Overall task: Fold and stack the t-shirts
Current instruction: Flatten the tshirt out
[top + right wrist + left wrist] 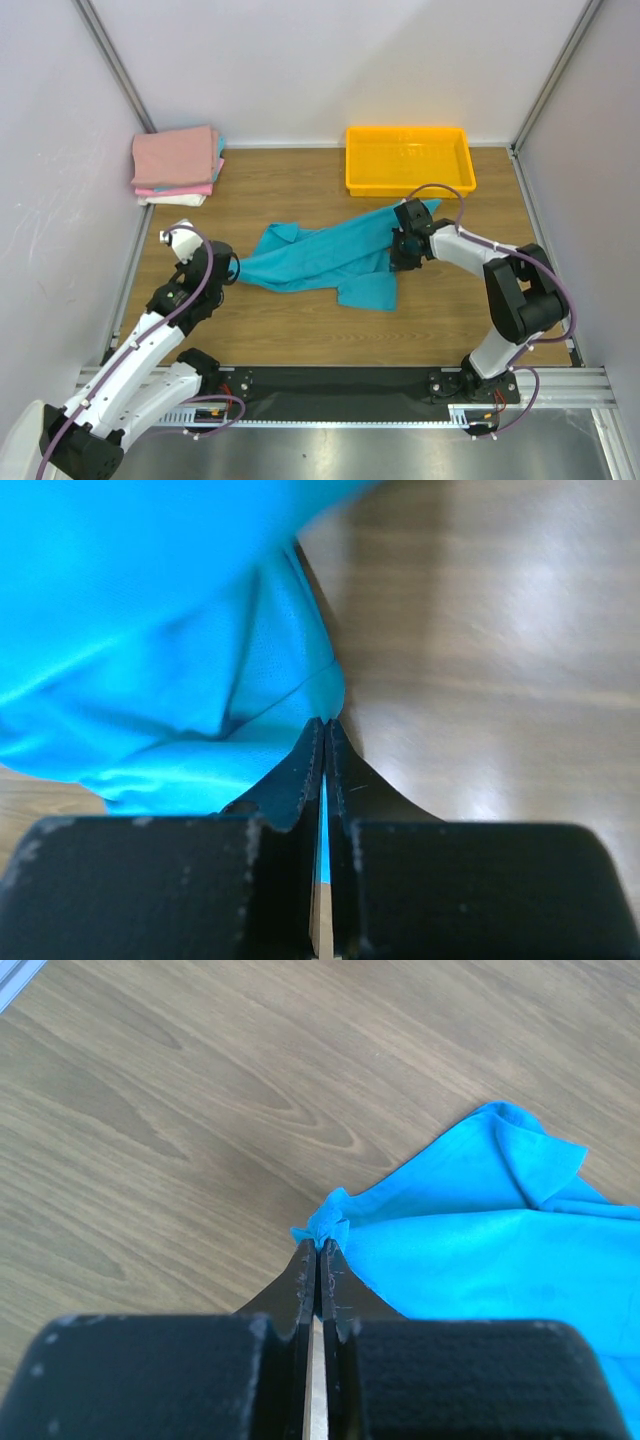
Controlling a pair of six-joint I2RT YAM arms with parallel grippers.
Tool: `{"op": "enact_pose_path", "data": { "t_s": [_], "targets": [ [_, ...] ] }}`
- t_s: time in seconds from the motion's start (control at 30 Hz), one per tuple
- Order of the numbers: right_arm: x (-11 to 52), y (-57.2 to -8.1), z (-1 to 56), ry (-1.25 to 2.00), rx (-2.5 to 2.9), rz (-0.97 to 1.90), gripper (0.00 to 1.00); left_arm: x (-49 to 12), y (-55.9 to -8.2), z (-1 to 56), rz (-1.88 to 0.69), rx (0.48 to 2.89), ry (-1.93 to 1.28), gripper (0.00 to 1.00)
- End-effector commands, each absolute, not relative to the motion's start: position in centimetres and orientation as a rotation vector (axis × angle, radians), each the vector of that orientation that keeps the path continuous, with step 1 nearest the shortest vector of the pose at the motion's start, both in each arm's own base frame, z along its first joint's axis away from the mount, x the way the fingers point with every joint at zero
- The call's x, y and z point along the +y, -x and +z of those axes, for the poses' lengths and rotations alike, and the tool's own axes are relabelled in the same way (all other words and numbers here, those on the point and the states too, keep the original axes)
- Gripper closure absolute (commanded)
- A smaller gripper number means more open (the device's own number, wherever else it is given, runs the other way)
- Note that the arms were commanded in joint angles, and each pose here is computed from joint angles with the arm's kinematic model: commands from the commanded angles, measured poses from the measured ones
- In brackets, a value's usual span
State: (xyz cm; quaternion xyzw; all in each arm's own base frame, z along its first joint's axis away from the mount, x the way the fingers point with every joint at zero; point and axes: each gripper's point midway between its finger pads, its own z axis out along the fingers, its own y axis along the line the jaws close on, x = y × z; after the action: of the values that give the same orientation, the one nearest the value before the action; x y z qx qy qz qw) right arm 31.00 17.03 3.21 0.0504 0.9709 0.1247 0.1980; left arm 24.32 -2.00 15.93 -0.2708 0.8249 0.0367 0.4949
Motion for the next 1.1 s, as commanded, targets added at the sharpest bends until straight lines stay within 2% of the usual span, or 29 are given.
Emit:
{"op": "enact_pose_path", "data": {
  "t_s": [0.0,0.13,0.4,0.6,0.63,0.67,0.7,0.73,0.77,0.8,0.83,0.87,0.9,1.0,1.07],
  "targets": [
    [14.4,-29.5,5.4,-0.15,2.731,0.211,1.0,-1.5,-24.0,16.7,0.094,1.979,0.698,0.98],
    [11.6,-24.9,6.7,-0.24,2.824,0.114,1.0,-1.7,-23.5,16.7,0.059,1.989,0.716,0.99],
    [10.4,-15.0,7.8,-0.415,3.042,0.147,1.0,-1.5,-22.4,16.0,0.043,2.007,0.765,0.99],
    [9.0,-11.0,8.7,-0.495,3.072,0.11,1.0,-1.8,-20.4,14.8,0.008,2.083,0.82,0.99],
    [9.0,-11.2,9.2,-0.509,3.052,0.116,1.0,-1.8,-20.1,14.6,0.008,2.093,0.822,0.97],
    [8.9,-11.3,9.6,-0.516,3.037,0.124,1.0,-2.1,-20.0,14.4,-0.011,2.104,0.82,0.82],
    [8.9,-11.6,9.8,-0.511,3.027,0.128,0.86,-2.2,-20.0,14.6,-0.022,2.103,0.818,0.71],
    [9.1,-12.2,10.2,-0.492,3.009,0.136,0.78,-2.4,-20.1,14.7,-0.031,2.105,0.804,0.47],
    [9.1,-12.7,10.4,-0.472,3.002,0.135,0.71,-2.5,-20.2,15.1,-0.04,2.1,0.798,0.41],
    [9.3,-13.3,10.4,-0.464,3.009,0.131,0.58,-2.4,-20.3,15.4,-0.033,2.092,0.797,0.37],
    [9.4,-13.9,10.7,-0.447,3.002,0.133,0.52,-2.2,-20.3,15.8,-0.02,2.087,0.793,0.33],
    [9.7,-14.9,11.6,-0.411,2.976,0.141,0.46,-2.0,-20.7,17.2,-0.023,2.058,0.797,0.22],
    [9.3,-15.8,11.8,-0.398,2.97,0.088,0.38,-1.3,-20.8,18.0,0.018,2.03,0.803,0.18],
    [8.7,-18.9,13.8,-0.379,2.894,0.071,0.28,-0.8,-22.0,21.6,0.04,1.952,0.742,0.12],
    [8.3,-20.8,14.7,-0.4,2.841,0.097,0.26,-2.0,-24.3,23.8,0.013,1.903,0.573,0.08]
  ]
}}
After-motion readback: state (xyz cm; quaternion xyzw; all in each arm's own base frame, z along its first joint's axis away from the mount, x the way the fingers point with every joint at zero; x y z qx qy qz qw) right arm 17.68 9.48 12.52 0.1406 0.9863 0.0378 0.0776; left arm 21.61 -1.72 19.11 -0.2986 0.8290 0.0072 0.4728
